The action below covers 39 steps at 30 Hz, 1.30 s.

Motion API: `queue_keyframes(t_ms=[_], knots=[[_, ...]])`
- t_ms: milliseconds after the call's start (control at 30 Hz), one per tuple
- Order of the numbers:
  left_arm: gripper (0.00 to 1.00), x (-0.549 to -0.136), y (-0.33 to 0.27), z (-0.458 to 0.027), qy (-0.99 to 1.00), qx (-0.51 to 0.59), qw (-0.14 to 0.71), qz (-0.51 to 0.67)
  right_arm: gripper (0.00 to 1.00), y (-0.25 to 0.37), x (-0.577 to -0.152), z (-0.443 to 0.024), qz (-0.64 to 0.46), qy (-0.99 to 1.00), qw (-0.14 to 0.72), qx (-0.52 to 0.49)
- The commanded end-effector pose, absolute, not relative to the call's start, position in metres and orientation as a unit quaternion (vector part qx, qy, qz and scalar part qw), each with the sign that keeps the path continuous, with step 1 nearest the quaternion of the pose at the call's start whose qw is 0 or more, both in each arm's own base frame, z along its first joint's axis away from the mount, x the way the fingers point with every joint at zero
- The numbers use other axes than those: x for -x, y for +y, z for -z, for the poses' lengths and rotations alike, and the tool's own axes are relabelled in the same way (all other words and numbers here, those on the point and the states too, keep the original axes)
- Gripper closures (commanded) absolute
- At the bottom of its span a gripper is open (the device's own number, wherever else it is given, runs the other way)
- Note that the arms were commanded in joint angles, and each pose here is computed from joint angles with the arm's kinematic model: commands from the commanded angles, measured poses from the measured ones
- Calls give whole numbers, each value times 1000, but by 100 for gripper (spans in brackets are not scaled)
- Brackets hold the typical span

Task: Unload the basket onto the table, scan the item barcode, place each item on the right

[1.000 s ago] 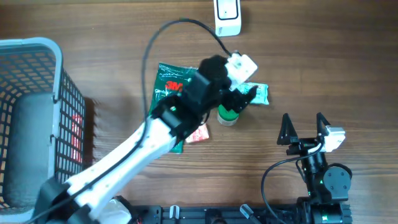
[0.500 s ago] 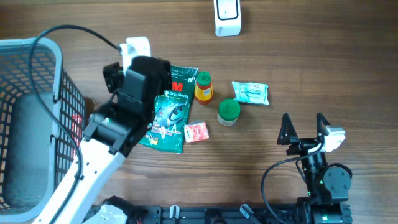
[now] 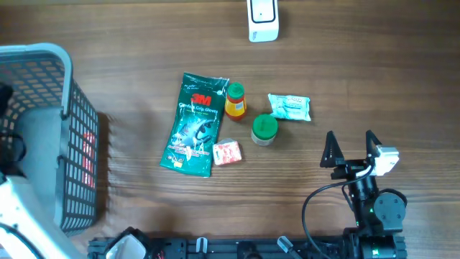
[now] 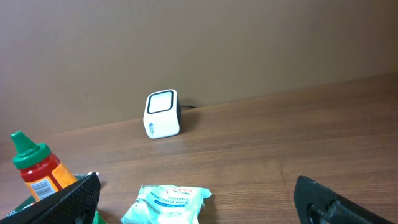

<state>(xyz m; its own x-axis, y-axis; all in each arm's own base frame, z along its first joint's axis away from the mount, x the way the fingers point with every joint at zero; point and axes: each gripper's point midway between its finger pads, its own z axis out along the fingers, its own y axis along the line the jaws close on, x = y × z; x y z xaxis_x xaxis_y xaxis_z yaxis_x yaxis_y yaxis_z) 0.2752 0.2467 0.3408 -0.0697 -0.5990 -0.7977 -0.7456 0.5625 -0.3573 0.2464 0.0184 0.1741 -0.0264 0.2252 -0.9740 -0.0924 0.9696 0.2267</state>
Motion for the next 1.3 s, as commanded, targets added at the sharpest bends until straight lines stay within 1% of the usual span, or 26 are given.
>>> queue_keyframes(t_ms=[0,67,100,133,200,267,433,467,500,533,567,600,733,833,1133,1233,1267], knots=[[0,-287,265,-283,645,631,423,80,0,19,-246,-175,-109,705,699,-39],[0,-293,272,-251,560,732,365,134,0,19,-246,-175,-110,705,699,-39],[0,-291,269,-229,508,787,315,155,0,19,-246,-175,-110,705,699,-39],[0,-284,262,-201,433,851,244,169,0,19,-246,-175,-110,705,699,-39],[0,-271,248,-167,322,921,145,167,0,19,-246,-175,-110,705,699,-39],[0,-257,230,-140,244,958,58,142,1,19,-246,-175,-110,705,699,-39],[0,-251,225,-114,247,962,14,113,0,19,-246,-175,-110,705,699,-39],[2,-250,222,-110,248,963,0,106,0,19,-246,-175,-110,705,699,-39],[25,-250,218,-105,252,962,-8,101,0,19,-246,-175,-110,705,699,-39],[52,-252,215,-101,256,962,-16,97,0,19,-246,-175,-110,705,699,-39],[91,-254,211,-95,277,956,-25,92,0,19,-246,-175,-110,705,699,-39],[96,-257,207,-90,303,948,-31,89,0,19,-246,-175,-110,705,699,-39],[96,-265,193,-78,384,919,-45,81,0,19,-246,-175,-110,705,699,-39],[96,-263,183,-66,395,914,-68,71,0,19,-246,-175,-110,705,699,-39],[96,-234,157,-30,410,903,-121,50,0,19,-246,-175,-110,705,699,-39],[96,-230,155,-15,410,903,-117,50,1,19,-246,-175,-110,705,699,-39],[96,-223,160,-8,413,904,-105,27,0,19,-246,-175,-109,705,699,-39]])
